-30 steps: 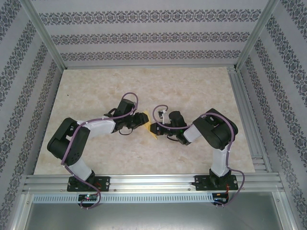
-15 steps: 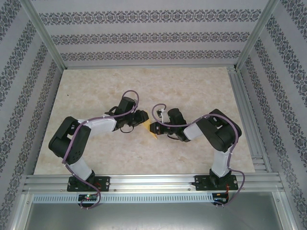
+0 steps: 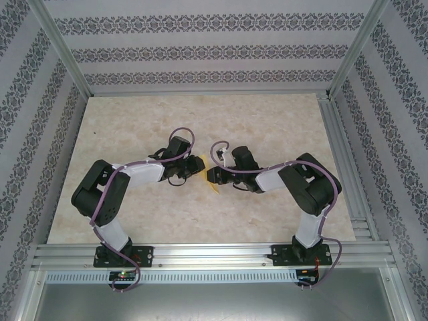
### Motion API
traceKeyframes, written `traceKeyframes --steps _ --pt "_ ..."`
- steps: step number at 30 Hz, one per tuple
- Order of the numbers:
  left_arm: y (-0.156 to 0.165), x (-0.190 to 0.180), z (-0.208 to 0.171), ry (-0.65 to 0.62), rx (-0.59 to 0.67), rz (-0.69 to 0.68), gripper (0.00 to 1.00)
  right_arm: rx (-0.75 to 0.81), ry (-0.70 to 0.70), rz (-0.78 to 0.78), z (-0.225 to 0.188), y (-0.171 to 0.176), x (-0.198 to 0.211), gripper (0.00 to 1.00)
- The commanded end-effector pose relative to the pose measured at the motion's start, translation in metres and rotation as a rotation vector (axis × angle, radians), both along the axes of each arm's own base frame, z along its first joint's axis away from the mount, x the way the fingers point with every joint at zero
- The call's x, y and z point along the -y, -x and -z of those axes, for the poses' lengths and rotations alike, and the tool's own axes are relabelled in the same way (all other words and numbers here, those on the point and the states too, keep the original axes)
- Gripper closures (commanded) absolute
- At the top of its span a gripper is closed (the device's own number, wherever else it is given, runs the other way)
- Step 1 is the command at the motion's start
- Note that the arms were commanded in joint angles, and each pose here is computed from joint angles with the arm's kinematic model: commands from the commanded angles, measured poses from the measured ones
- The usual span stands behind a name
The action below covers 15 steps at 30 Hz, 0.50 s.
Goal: Fold a paper plane with a square sheet of paper (pick it up from the middle)
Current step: Fold the wing for the fifth time at the center of the table.
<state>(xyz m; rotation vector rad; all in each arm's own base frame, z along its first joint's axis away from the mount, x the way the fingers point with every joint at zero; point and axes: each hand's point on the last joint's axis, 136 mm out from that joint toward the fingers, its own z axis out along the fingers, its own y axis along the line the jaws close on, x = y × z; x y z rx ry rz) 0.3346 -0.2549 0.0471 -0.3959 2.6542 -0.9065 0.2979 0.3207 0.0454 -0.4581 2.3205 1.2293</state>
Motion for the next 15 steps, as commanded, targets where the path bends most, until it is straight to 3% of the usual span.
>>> traceKeyframes --steps 1,15 --pt "-0.0022 0.0022 -0.002 -0.005 -0.006 -0.012 0.68 0.039 0.002 -0.027 -0.0021 -0.0026 -0.0046 0.72" --pt "-0.0101 0.0101 -0.0084 0.027 0.009 -0.011 0.71 0.133 0.098 -0.084 0.0033 0.0067 -0.0096 0.63"
